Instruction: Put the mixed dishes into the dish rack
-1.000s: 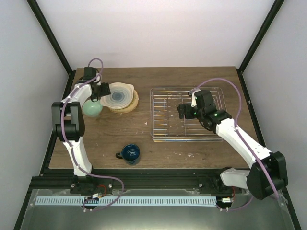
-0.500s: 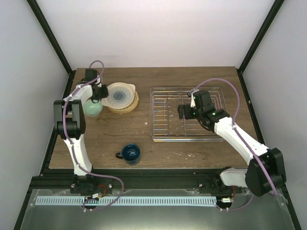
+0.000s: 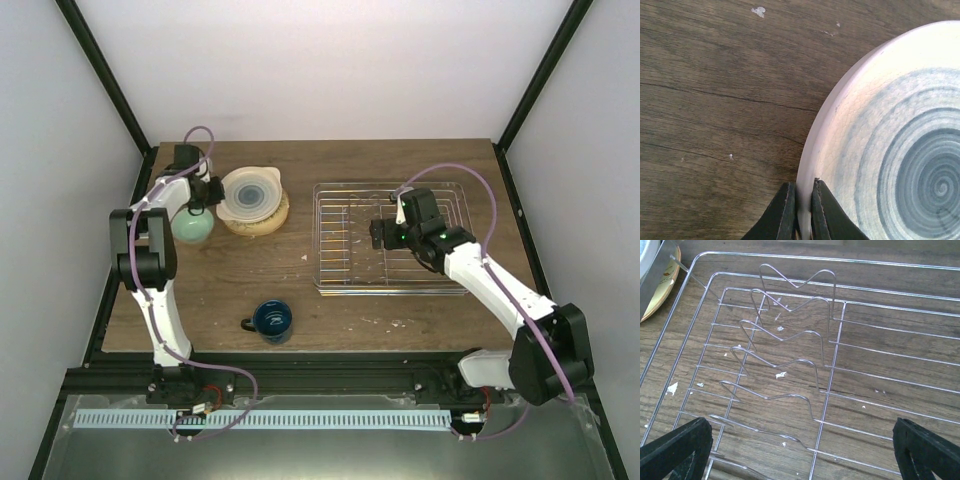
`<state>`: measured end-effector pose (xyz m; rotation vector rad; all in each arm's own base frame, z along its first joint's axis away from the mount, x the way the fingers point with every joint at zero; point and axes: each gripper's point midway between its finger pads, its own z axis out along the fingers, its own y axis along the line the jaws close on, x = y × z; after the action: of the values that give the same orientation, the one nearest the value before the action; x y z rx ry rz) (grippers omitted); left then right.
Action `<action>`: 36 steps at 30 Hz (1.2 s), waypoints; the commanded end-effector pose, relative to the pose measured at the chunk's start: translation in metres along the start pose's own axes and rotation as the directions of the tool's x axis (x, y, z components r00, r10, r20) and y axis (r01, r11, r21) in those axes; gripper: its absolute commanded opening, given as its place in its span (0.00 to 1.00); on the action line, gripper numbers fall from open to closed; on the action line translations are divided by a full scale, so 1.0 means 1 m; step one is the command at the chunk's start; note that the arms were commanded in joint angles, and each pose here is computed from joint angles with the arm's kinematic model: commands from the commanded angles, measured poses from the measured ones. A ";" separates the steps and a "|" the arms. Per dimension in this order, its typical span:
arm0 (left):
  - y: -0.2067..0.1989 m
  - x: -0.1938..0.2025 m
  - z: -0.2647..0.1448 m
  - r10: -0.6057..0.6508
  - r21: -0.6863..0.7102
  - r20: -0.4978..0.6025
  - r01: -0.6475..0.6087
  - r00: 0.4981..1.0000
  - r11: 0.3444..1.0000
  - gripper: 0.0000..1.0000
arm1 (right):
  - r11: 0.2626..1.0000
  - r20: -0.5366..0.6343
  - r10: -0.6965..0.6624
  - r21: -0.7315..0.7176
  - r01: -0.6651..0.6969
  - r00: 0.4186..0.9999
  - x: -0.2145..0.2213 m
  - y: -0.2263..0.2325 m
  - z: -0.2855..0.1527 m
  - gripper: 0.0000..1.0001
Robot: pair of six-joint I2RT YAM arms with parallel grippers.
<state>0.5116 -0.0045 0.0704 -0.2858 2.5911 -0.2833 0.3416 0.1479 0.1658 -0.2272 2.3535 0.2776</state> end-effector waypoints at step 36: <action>-0.056 -0.029 -0.110 -0.101 0.478 0.171 0.007 0.980 0.878 0.00 | 0.966 0.040 -0.065 -0.248 0.073 0.997 -0.012 0.049 0.031 1.00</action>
<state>0.4833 -0.0123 0.1230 -0.3438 2.4152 -0.7479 0.3555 0.1796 0.1390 -0.3328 2.3685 0.4165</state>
